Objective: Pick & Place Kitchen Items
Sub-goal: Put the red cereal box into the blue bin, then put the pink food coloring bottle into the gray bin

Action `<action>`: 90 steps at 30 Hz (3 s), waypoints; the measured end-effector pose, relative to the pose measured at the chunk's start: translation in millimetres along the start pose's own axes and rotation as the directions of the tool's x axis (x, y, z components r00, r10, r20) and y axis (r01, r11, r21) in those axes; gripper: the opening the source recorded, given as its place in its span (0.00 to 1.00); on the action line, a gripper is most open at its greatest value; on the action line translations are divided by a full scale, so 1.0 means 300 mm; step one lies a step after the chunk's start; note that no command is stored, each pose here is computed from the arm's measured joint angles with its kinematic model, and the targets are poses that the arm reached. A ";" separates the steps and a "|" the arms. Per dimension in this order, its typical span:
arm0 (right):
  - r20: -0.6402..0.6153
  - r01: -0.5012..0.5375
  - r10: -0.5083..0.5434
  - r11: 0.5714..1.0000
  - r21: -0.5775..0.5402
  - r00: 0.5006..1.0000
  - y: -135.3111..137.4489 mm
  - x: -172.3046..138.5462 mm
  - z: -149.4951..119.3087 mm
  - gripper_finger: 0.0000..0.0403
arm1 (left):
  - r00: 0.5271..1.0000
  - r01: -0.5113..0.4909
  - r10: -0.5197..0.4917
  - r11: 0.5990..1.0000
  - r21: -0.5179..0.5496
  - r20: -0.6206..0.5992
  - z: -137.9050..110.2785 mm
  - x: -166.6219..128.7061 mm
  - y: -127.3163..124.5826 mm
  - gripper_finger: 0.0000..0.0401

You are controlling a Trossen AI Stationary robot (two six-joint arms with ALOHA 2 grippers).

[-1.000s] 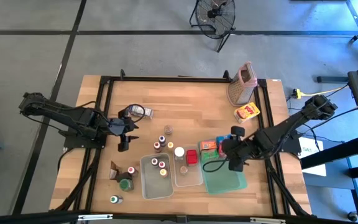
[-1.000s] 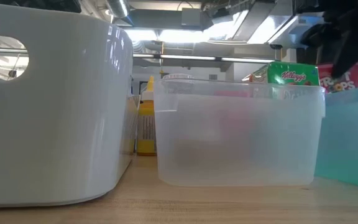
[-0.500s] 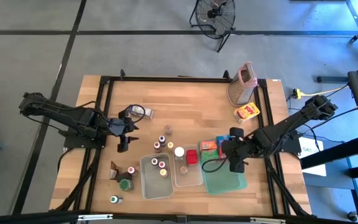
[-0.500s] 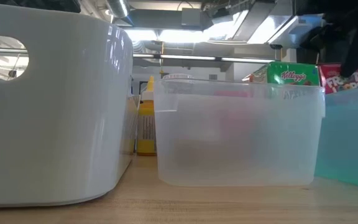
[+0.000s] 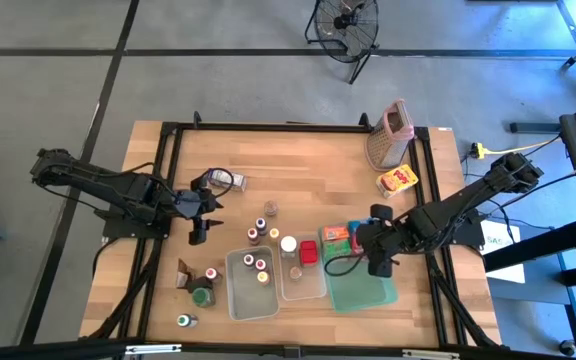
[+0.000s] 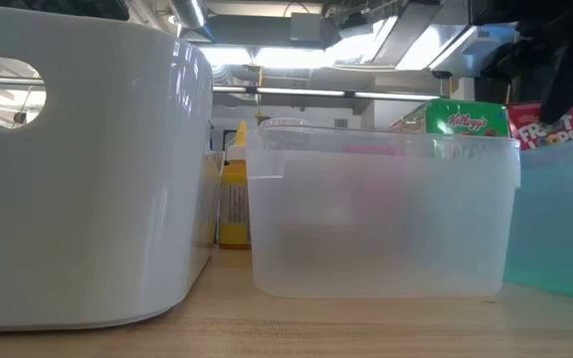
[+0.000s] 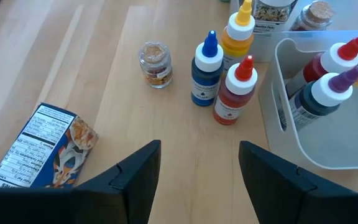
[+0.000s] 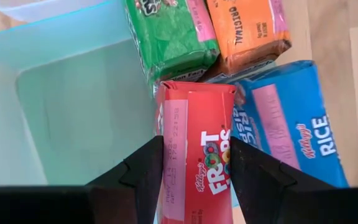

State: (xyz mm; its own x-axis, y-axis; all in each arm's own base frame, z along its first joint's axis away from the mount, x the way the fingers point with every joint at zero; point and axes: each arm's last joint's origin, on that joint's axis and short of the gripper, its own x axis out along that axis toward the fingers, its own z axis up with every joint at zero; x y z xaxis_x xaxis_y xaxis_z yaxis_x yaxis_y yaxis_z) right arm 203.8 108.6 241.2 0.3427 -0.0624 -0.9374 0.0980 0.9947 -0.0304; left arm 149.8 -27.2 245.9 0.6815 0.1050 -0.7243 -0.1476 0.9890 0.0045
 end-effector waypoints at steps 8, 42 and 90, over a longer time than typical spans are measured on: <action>0.010 0.012 -0.013 0.999 0.035 1.000 -0.001 0.000 0.001 0.43 | 1.000 0.000 0.000 1.000 0.000 0.000 0.000 0.000 0.000 0.53; 0.029 0.011 -0.010 1.000 -0.026 1.000 -0.002 -0.066 0.028 0.52 | 1.000 0.000 0.000 1.000 -0.001 0.000 0.000 0.000 0.000 0.53; 0.203 -0.059 0.085 0.990 -0.127 0.975 0.053 -0.260 0.196 0.52 | 0.891 0.449 -0.409 0.856 0.258 -0.196 0.019 -0.043 -0.255 0.53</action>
State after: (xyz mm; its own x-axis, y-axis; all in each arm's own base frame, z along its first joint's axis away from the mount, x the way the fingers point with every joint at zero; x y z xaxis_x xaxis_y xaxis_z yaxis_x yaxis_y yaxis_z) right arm 233.5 124.5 334.4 0.5327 0.0068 -0.8463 -0.0421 0.9989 -0.0185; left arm 156.5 -103.7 258.8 0.5274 -0.3309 -0.7825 0.3645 0.9201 -0.1434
